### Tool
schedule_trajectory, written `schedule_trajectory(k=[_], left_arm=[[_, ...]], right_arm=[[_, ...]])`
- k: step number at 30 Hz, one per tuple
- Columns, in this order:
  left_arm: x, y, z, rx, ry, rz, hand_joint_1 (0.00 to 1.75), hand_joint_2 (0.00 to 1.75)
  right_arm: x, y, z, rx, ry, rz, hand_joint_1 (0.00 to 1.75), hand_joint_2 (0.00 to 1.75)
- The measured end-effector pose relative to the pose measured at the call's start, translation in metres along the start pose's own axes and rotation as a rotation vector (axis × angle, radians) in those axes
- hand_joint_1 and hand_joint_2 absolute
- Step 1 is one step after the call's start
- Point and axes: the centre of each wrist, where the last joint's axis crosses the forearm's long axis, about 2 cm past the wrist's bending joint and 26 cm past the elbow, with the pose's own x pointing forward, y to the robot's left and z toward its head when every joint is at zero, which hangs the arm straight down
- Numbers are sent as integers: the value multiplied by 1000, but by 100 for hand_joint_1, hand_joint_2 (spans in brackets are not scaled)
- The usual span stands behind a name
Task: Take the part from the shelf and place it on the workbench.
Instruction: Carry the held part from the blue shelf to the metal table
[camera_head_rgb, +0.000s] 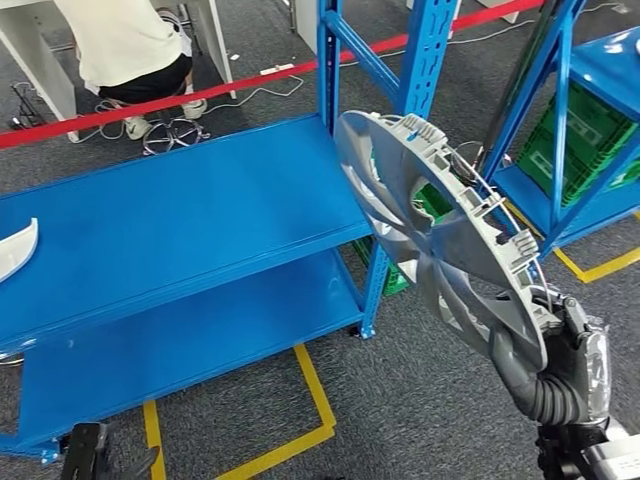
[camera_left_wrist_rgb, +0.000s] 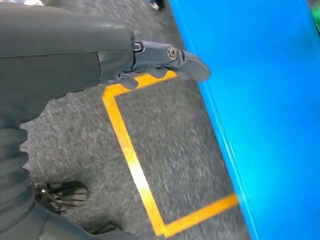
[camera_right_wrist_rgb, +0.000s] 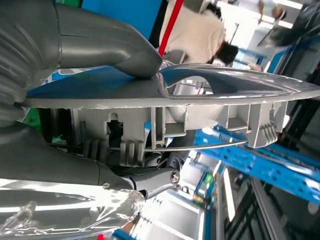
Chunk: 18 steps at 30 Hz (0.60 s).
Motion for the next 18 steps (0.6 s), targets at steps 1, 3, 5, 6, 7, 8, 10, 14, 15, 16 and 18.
schedule_trajectory(k=[1, 3, 5, 6, 7, 8, 10, 14, 15, 16, 18], left_arm=[[0, -2, -1, -7, 2, -7, 0, 175], [-1, -9, -3, -30, 17, -27, 0, 175], [-2, -15, -5, -52, 30, -43, 0, 175], [-3, -17, -5, -62, 36, -48, 0, 175], [-4, -19, -5, -68, 45, -53, 0, 175], [-6, -20, -4, -74, 58, -64, 0, 175], [-10, -23, -3, -86, 90, -92, 0, 175], [-17, -30, -1, -110, 129, -104, 0, 175], [-18, -31, -1, -113, 133, -103, 0, 175], [-18, -31, -1, -115, 134, -103, 0, 175], [-19, -33, -1, -120, 137, -99, 0, 175]], right_arm=[[1, -1, 1, -6, 2, 0, 175, 175], [4, -3, 4, -18, 11, -1, 175, 175], [7, -5, 8, -32, 23, 3, 175, 175], [8, -6, 9, -37, 27, 5, 175, 175], [9, -7, 10, -43, 30, 6, 175, 175], [9, -8, 11, -47, 33, 7, 175, 175], [10, -9, 12, -59, 45, 10, 175, 175], [14, -16, 18, -93, 78, 14, 175, 175], [16, -18, 20, -105, 83, 15, 175, 175], [17, -20, 21, -116, 86, 17, 175, 175], [19, -22, 23, -136, 92, 23, 175, 175]])
